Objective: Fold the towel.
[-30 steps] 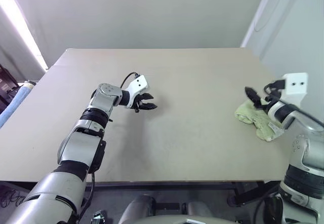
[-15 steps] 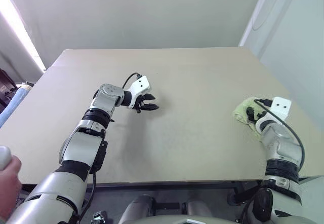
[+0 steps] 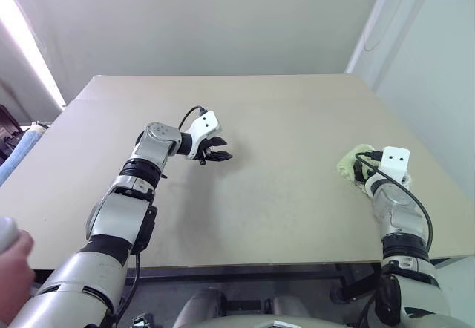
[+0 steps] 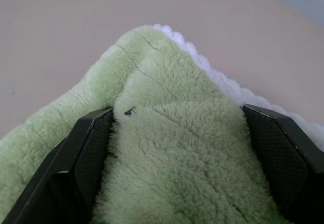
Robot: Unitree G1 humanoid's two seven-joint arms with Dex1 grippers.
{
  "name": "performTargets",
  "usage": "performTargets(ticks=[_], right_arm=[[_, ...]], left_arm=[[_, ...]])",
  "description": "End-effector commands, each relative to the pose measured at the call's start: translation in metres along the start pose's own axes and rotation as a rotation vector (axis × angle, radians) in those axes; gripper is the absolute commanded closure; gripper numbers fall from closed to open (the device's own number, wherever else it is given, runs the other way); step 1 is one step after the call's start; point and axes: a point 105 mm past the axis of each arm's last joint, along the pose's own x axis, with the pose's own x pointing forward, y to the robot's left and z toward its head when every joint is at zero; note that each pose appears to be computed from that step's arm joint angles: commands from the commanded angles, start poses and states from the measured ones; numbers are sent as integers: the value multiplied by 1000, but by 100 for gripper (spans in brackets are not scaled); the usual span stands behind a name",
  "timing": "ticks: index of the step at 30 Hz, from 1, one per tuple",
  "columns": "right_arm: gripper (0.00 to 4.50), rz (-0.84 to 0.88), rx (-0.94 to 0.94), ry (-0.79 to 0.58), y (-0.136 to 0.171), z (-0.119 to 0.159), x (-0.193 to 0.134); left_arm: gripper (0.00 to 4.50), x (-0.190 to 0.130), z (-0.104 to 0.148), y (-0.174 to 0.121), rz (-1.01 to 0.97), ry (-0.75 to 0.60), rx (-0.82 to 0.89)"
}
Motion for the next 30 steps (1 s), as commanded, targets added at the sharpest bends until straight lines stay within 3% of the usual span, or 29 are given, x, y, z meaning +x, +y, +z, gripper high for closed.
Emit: performTargets(ticks=[1,6,9,13,17,22,30], right_arm=[[40,59,16,-164,0,54,-16],[40,323,135,-386,30,131,-66],[40,553,127,-434,55,150,-100],[40,843,-11,-303,89,122,-134],[40,951,-57,-199,108,96,-146],[40,1053,-50,-219,136,101,-160],[40,1098,-35,-216,148,107,-163]], left_arm=[[195,-8,21,12,52,-84,-7],[195,-15,30,21,120,-189,-32],[195,-23,35,27,166,-254,-33],[195,-34,29,30,196,-266,-3],[195,-46,21,33,230,-278,33],[195,-61,-4,25,187,-220,53],[195,-79,-23,18,161,-189,35]])
